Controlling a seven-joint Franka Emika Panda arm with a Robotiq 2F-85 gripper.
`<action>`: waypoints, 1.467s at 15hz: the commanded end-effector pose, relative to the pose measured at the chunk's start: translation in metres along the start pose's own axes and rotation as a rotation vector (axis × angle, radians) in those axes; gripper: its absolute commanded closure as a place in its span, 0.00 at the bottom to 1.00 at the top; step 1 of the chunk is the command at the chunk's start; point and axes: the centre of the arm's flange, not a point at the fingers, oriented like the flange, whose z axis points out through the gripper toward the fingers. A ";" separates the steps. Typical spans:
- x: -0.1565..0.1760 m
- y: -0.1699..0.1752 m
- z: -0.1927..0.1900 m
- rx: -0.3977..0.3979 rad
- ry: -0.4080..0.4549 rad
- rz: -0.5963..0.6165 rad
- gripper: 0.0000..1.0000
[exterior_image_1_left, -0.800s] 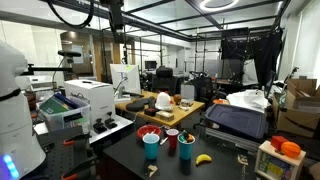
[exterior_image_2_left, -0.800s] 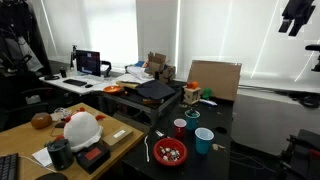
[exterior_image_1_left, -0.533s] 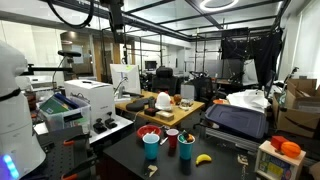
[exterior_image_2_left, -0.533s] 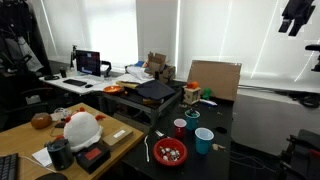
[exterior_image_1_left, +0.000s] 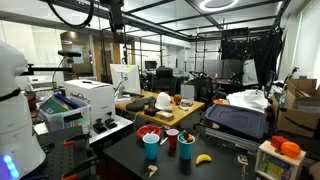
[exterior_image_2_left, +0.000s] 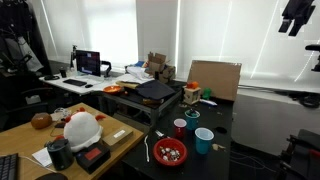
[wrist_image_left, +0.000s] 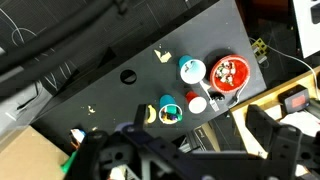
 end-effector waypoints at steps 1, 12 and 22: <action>0.000 0.000 0.000 0.000 0.000 0.000 0.00; 0.000 0.000 0.000 0.000 0.000 0.000 0.00; 0.094 -0.035 0.062 -0.025 -0.059 -0.187 0.00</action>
